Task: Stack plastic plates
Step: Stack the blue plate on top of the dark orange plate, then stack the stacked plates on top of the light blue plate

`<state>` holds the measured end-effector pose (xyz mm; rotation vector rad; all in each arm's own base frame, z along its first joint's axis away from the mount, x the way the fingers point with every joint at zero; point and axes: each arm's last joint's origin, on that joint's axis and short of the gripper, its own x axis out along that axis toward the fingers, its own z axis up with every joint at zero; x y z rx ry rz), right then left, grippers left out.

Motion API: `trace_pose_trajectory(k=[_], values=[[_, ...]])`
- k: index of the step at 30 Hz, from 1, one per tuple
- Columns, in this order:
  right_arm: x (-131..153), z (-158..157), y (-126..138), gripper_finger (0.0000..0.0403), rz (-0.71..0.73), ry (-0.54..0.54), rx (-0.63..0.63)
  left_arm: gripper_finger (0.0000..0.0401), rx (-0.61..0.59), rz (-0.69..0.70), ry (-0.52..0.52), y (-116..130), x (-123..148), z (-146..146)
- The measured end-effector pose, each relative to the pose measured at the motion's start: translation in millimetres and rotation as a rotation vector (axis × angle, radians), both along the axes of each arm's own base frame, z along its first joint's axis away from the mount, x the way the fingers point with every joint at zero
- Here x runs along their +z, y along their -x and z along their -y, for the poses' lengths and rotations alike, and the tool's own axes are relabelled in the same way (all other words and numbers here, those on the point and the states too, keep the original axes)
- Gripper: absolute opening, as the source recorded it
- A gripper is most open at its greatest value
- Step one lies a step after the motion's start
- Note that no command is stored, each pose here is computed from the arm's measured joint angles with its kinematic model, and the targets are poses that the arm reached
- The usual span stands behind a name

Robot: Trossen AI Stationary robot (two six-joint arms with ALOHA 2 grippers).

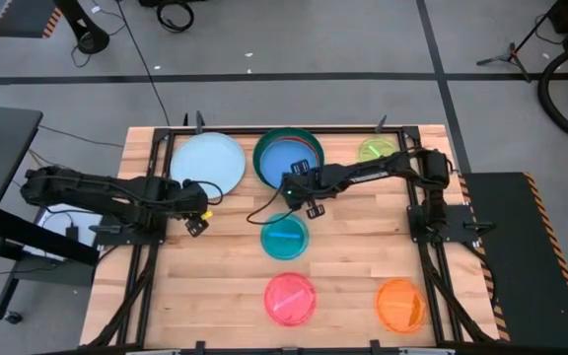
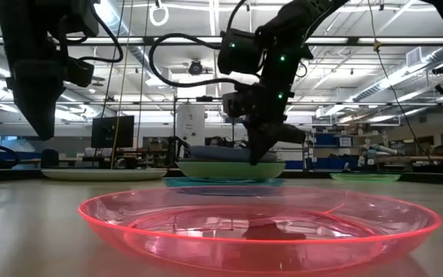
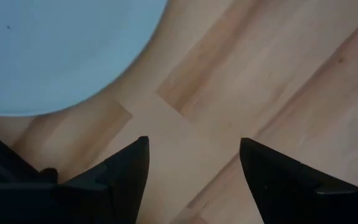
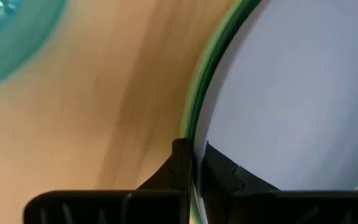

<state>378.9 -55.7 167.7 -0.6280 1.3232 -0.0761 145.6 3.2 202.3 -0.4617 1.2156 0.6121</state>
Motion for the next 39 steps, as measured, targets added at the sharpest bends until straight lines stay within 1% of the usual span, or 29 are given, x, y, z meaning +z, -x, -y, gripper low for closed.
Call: trace_pose_trajectory(k=[4,7,10,13,15,18,21,23,25,27,29,31,33,34,36,39], values=[[1,2,0,0.0032,-0.006,0.047,0.0,0.0256,-0.003,0.002,0.009,0,0,0],[5,7,-1,0.0043,0.004,0.09,0.015,0.0256,0.003,0.026,0.011,-2,1,0],[10,13,-4,0.0067,0.014,0.098,0.03,0.0256,0.026,0.044,0.02,-4,1,0],[11,17,-6,0.0099,0.044,0.093,0.033,0.0256,0.038,0.064,0.036,-5,1,3],[11,19,-6,0.0122,0.048,0.097,0.037,0.0256,0.025,0.08,0.042,-6,2,7],[12,24,-7,0.0156,0.063,0.099,0.034,0.0256,-0.009,0.13,0.053,-10,3,14],[17,25,-6,0.0185,0.085,0.106,0.033,0.0256,-0.053,0.229,0.071,-18,7,25],[26,22,-5,0.0198,0.1,0.138,0.038,0.0256,-0.09,0.295,0.07,-23,10,33],[39,18,-1,0.0204,0.113,0.16,0.038,0.0256,-0.117,0.343,0.048,-24,12,41],[53,16,6,0.0204,0.143,0.138,0.023,0.0256,-0.12,0.374,0.021,-24,10,48],[65,16,17,0.0202,0.186,0.047,0.0,0.0256,-0.119,0.38,-0.002,-21,5,54],[67,21,31,0.0201,0.199,-0.055,-0.024,0.0256,-0.134,0.389,-0.026,-18,0,60],[58,26,48,0.0198,0.171,-0.109,-0.048,0.0256,-0.162,0.407,-0.054,-14,-6,66],[51,28,55,0.0197,0.151,-0.115,-0.053,0.0256,-0.173,0.419,-0.068,-13,-8,69],[39,30,69,0.0194,0.113,-0.103,-0.046,0.0256,-0.191,0.451,-0.088,-10,-13,74],[22,30,79,0.0191,0.066,-0.084,-0.031,0.0256,-0.218,0.475,-0.098,-9,-16,78]])
